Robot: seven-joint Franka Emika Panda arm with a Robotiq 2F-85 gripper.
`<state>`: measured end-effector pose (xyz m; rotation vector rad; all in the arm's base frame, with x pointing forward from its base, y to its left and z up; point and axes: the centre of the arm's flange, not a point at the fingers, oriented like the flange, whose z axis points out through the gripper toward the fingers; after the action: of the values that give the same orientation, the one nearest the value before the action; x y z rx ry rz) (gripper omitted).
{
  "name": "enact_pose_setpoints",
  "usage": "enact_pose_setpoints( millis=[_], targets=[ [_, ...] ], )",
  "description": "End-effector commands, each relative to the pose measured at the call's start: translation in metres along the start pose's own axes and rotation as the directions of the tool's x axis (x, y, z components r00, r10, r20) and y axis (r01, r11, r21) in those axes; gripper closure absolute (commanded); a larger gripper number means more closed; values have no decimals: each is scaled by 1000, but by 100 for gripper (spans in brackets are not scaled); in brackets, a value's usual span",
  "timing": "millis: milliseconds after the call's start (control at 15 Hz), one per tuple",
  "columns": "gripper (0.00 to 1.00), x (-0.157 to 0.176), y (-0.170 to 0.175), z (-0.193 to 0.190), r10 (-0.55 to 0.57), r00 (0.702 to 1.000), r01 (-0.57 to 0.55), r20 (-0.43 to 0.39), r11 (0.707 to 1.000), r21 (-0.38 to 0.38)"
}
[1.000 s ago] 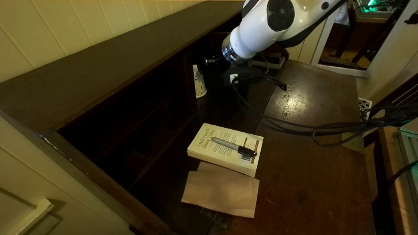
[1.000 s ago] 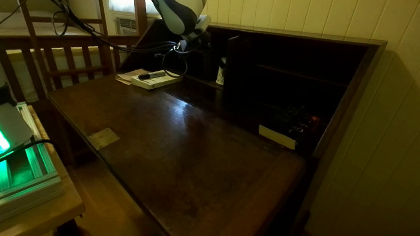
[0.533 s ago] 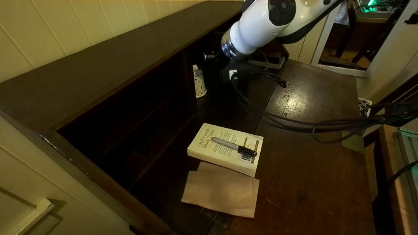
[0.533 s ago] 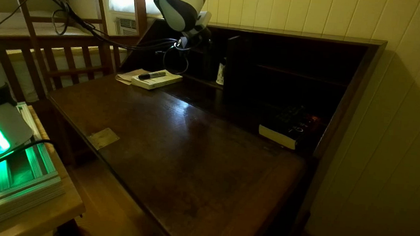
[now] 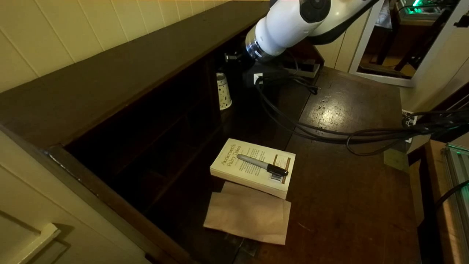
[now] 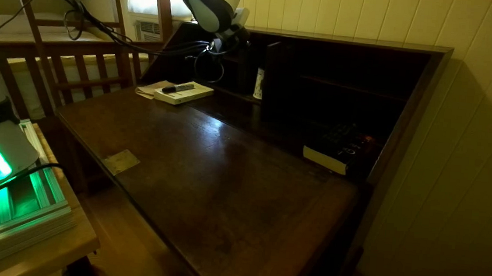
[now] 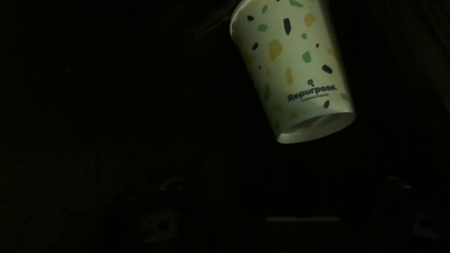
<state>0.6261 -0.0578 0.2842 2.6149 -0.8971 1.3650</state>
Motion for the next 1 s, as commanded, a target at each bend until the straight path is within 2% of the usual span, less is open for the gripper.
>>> enact_pose_setpoints(
  millis=[0,467,933],
  targets=[
    [0,5,-2,6,7,1000,-7,-14,1000,23],
    [0,-5,-3,17,-3,1000,2,7,999,34],
    [0,-13,0,23,-28,999,27,45,1000,16]
  ],
)
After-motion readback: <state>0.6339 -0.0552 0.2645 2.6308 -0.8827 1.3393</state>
